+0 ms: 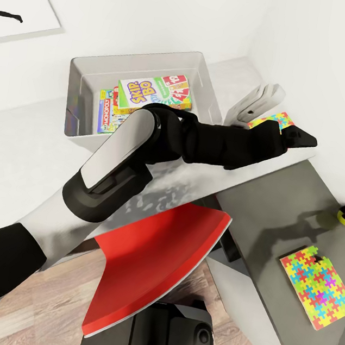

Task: Put all the toys in the child's room - the three board games (two on the bed and one on the table), the two jigsaw puzzles on the table, and the tennis ball on the table - inside the toy box on the table in the child's room.

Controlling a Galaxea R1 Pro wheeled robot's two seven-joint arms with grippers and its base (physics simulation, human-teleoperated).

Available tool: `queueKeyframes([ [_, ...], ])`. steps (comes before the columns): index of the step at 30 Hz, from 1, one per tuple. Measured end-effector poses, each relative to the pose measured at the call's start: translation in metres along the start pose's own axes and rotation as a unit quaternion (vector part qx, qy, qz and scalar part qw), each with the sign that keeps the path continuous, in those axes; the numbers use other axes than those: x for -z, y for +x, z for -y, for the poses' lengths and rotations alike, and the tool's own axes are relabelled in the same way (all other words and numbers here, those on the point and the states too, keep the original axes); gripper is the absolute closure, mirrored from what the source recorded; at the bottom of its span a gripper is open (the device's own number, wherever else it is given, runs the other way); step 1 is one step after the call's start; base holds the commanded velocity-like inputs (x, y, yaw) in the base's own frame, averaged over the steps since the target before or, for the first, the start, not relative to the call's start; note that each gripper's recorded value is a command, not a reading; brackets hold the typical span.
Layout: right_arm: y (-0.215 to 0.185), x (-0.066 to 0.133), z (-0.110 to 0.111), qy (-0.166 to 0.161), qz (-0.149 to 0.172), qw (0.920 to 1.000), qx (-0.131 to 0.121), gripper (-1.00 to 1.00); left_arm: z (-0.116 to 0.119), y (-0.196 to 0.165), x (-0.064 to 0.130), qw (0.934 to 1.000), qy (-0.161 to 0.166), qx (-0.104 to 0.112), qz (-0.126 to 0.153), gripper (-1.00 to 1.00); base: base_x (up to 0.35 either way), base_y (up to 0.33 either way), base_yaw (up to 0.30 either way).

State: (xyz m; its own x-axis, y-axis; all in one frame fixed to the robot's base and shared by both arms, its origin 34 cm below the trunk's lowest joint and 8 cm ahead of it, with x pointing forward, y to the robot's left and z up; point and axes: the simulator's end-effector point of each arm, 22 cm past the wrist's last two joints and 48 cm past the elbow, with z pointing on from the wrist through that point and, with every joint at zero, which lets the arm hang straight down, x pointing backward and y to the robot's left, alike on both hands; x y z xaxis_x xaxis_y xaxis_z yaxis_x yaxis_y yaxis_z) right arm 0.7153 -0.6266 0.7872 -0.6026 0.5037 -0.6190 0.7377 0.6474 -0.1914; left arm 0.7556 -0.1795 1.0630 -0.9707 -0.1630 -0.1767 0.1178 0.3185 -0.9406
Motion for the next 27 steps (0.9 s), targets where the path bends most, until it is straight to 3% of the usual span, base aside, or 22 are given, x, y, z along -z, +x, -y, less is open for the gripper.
queueKeyframes([
  [4, -0.011, 0.007, -0.001, -0.005, 0.014, 0.9999, 0.001, 1.00, -0.003, 0.002, -0.001, 1.0000, -0.001, 0.004, -0.001, -1.00, 0.000, 0.000, 0.000],
  [8, -0.031, 0.033, -0.006, -0.021, 0.036, 0.9990, 0.016, 1.00, -0.011, 0.007, -0.002, 0.9999, -0.006, 0.013, -0.002, -1.00, 0.000, 0.000, 0.000],
  [14, -0.015, 0.056, -0.004, -0.040, 0.012, 0.9973, 0.060, 1.00, -0.020, 0.011, -0.003, 0.9997, -0.011, 0.022, -0.002, -1.00, 0.000, 0.000, 0.000],
  [18, -0.004, 0.063, -0.016, -0.077, -0.003, 0.9944, 0.073, 1.00, -0.023, 0.010, -0.002, 0.9996, -0.013, 0.025, -0.001, -1.00, 0.000, 0.000, 0.000],
  [22, 0.000, 0.073, -0.042, -0.140, -0.004, 0.9872, 0.076, 1.00, -0.026, 0.007, -0.001, 0.9995, -0.015, 0.027, 0.002, -1.00, 0.000, 0.000, 0.000],
  [23, 0.000, 0.073, -0.041, -0.140, -0.003, 0.9872, 0.076, 1.00, -0.026, 0.007, -0.001, 0.9995, -0.015, 0.027, 0.002, -1.00, 0.000, 0.000, 0.000],
  [27, 0.000, 0.083, -0.064, -0.193, -0.003, 0.9782, 0.077, 1.00, -0.027, 0.006, 0.001, 0.9995, -0.017, 0.026, 0.003, -1.00, 0.000, 0.000, 0.010],
])
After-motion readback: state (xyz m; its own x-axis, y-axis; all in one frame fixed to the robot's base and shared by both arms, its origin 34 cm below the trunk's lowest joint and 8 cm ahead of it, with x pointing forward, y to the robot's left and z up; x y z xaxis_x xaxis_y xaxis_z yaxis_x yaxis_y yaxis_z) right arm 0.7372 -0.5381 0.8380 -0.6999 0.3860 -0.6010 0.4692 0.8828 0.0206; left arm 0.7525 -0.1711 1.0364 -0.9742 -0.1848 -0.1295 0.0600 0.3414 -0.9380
